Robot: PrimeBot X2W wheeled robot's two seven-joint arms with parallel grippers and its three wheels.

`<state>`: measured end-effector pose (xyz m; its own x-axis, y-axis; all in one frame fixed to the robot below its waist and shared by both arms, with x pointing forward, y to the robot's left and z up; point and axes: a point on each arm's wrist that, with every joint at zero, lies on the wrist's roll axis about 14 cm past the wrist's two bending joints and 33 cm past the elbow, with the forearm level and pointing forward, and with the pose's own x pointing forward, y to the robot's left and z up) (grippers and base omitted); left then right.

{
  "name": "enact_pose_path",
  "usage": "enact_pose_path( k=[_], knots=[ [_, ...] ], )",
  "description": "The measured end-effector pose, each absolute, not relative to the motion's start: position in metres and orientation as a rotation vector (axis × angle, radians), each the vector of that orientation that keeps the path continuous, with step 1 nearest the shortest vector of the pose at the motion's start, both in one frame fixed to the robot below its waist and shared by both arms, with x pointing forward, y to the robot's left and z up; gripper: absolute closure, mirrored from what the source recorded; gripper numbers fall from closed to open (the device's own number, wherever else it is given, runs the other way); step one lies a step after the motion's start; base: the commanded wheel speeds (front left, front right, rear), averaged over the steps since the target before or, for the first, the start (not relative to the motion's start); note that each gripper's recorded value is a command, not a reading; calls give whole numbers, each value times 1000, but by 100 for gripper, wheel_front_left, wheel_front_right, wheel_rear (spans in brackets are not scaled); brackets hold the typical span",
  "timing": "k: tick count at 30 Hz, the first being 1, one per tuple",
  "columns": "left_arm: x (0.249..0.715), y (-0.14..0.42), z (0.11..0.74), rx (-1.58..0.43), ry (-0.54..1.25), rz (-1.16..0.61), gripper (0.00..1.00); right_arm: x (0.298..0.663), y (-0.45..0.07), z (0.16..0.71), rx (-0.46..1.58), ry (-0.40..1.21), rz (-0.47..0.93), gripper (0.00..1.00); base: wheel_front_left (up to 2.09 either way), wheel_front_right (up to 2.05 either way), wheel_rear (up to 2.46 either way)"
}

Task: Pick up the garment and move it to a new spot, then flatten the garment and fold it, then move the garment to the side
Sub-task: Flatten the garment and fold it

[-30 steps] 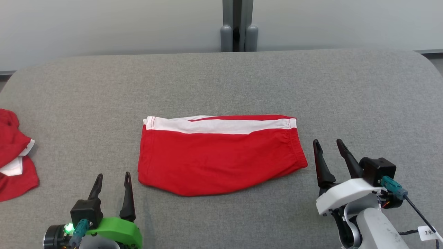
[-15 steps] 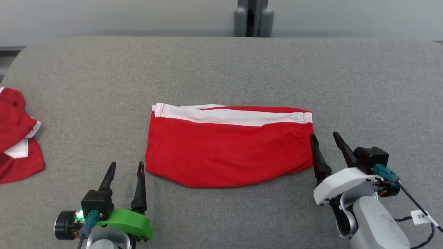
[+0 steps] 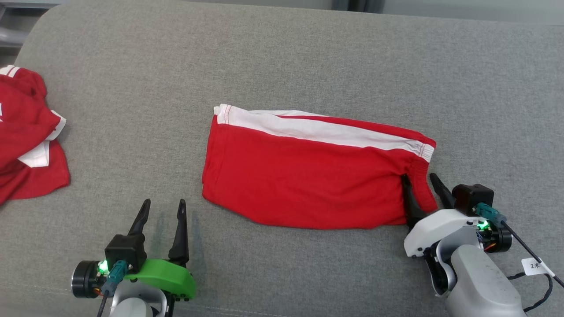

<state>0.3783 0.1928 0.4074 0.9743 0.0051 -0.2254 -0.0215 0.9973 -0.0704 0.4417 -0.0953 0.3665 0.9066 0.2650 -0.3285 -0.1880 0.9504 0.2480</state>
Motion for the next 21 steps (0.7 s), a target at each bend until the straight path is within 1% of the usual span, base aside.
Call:
enact_pose_path(
  k=[1, 2, 4, 7, 12, 16, 21],
  knots=[
    [378, 193, 406, -73, 231, 14, 0, 441, -93, 365, 219, 372, 242, 0, 0, 0, 0],
    [378, 193, 405, -73, 233, 13, 0, 441, -91, 365, 230, 372, 247, 23, 0, 0, 0],
    [381, 190, 405, -73, 233, 4, 0, 439, -86, 366, 245, 372, 262, 100, 0, 0, 0],
    [387, 183, 408, -75, 223, -17, 0, 433, -78, 367, 285, 378, 278, 100, 0, 0, 0],
    [392, 175, 410, -83, 212, -40, 0, 431, -79, 372, 317, 369, 265, 100, 0, 0, 0],
    [394, 172, 414, -84, 201, -50, 0, 434, -92, 380, 352, 340, 215, 100, 0, 0, 0],
    [393, 162, 418, -83, 191, -85, 0, 434, -137, 386, 340, 303, 84, 100, 0, 0, 0]
  ],
)
